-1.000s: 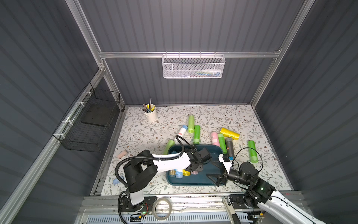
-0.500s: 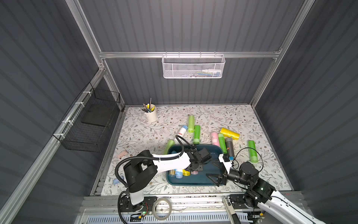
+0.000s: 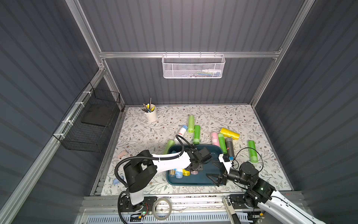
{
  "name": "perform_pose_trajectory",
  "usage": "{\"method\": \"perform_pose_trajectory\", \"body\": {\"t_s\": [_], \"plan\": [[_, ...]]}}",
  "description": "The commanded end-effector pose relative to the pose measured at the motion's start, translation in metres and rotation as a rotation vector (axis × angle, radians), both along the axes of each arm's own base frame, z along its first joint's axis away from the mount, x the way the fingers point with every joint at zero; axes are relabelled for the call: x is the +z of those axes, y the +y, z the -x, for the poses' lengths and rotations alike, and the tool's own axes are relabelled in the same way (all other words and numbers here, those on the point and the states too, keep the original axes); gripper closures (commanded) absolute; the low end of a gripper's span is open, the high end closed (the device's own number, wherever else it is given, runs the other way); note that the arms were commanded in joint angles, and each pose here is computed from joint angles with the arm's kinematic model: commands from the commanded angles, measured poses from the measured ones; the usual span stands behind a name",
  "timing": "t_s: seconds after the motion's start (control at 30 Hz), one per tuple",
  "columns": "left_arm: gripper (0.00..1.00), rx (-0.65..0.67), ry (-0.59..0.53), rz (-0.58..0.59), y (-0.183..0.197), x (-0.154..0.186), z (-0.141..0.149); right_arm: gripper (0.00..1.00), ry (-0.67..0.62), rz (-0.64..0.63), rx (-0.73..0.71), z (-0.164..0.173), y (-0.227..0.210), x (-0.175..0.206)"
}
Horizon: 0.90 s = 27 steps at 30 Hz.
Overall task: Put the roll of trash bags into the storage box
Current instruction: Place the roll of trash bags in the storage box.
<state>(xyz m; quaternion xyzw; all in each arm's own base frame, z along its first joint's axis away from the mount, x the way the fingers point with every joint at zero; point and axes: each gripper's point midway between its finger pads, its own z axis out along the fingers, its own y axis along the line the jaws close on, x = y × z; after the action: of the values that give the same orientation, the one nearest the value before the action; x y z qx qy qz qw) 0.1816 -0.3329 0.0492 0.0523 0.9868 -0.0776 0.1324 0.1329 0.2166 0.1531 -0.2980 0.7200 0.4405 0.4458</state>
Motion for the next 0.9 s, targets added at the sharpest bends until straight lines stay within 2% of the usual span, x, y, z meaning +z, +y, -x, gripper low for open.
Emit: {"method": "perform_pose_trajectory", "body": {"t_s": [0.0, 0.53, 0.73, 0.87], "plan": [[0.43, 0.008, -0.021, -0.049, 0.015, 0.012, -0.002, 0.01, -0.014, -0.016, 0.011, 0.001, 0.001, 0.007], [0.42, -0.013, -0.049, -0.042, 0.015, 0.028, -0.005, 0.01, -0.013, -0.018, 0.011, 0.001, 0.002, 0.007], [0.42, -0.023, -0.084, -0.039, 0.02, 0.05, -0.008, 0.01, -0.014, -0.018, 0.009, 0.001, 0.001, 0.007], [0.4, -0.042, -0.156, -0.057, 0.032, 0.079, -0.015, 0.01, -0.008, -0.017, -0.028, -0.004, -0.002, 0.007]]}}
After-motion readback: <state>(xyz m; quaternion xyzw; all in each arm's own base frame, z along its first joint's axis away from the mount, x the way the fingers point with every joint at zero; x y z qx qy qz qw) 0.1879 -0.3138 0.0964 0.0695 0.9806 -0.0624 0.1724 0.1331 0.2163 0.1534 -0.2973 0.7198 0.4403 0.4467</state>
